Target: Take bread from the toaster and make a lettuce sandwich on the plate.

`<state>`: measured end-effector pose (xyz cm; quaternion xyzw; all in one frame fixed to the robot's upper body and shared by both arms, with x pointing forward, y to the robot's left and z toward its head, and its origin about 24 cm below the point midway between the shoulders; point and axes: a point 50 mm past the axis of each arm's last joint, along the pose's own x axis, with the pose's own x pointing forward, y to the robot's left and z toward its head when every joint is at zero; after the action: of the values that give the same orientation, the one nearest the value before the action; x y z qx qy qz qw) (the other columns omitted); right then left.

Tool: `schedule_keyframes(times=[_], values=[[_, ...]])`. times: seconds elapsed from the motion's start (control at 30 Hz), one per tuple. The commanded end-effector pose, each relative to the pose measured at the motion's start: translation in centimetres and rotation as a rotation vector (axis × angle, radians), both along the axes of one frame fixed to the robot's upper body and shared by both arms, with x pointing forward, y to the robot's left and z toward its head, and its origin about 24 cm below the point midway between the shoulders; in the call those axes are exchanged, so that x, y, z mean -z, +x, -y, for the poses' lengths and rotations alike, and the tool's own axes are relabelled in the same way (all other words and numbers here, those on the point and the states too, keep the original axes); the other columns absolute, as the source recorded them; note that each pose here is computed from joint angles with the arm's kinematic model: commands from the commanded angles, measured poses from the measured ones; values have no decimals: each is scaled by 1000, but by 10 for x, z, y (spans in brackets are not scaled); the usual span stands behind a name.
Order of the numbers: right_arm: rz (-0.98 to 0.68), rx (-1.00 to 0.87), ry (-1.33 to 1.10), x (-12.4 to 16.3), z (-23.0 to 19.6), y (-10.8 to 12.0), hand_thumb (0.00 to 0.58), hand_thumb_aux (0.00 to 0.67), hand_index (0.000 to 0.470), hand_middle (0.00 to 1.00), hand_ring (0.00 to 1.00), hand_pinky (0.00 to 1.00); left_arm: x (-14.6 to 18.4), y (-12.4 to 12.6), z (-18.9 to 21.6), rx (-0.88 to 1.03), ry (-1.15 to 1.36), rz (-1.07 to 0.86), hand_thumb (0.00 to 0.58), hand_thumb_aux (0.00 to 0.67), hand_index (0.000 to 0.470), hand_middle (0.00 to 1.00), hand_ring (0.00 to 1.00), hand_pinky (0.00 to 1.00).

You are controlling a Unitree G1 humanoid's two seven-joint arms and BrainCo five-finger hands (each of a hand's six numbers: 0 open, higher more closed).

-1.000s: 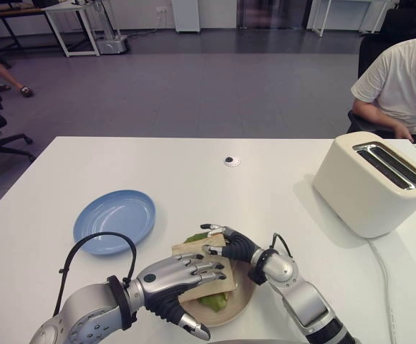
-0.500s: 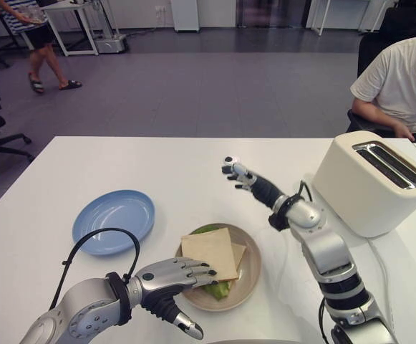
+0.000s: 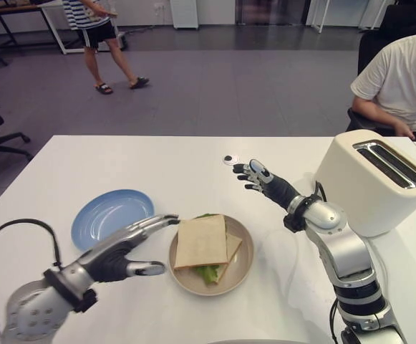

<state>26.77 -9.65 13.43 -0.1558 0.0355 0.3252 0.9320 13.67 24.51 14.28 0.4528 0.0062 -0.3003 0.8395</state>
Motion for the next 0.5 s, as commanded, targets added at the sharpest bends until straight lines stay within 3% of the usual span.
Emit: schedule_keyframes(times=[0.03, 0.13, 0.17, 0.2, 0.23, 0.27, 0.3, 0.33, 0.37, 0.5], values=[[-28, -35, -59, 1, 14, -10, 0, 0, 0, 0, 0, 0, 1, -40, -38, -80, 133, -399, 0, 0, 0, 0, 0, 0], [-63, -117, -134, 0, 27, -19, 0, 0, 0, 0, 0, 0, -6, -68, -43, -71, 64, -550, 0, 0, 0, 0, 0, 0], [-89, -168, -168, 0, 32, -26, 0, 0, 0, 0, 0, 0, -3, -75, -34, -12, 18, -599, 194, 123, 87, 0, 0, 0], [-114, -225, -201, 1, 35, -36, 0, 0, 0, 1000, 1000, 1000, 1, -80, -21, 47, -47, -645, 580, 670, 470, 0, 0, 0], [-133, -268, -219, 1, 37, -43, 0, 0, 0, 1000, 1000, 1000, 5, -83, -11, 92, -78, -679, 580, 670, 470, 0, 0, 0], [-148, -299, -224, 1, 37, -49, 580, 654, 459, 1000, 1000, 1000, 9, -85, -3, 112, -105, -701, 580, 670, 470, 0, 0, 0], [-170, -344, -227, 2, 36, -56, 580, 670, 470, 1000, 1000, 1000, 13, -87, 2, 126, -104, -720, 580, 670, 470, 0, 0, 0], [-196, -392, -225, 3, 34, -64, 580, 670, 470, 1000, 1000, 1000, 17, -88, 8, 129, -129, -731, 580, 670, 470, 725, 725, 725], [-230, -448, -219, 6, 31, -74, 580, 670, 470, 1000, 1000, 1000, 21, -91, 13, 132, -139, -749, 580, 670, 470, 1000, 1000, 1000], [-375, -652, -195, 24, 18, -115, 580, 670, 470, 1000, 1000, 1000, 31, -89, 31, 153, -169, -751, 580, 670, 470, 1000, 1000, 1000]])
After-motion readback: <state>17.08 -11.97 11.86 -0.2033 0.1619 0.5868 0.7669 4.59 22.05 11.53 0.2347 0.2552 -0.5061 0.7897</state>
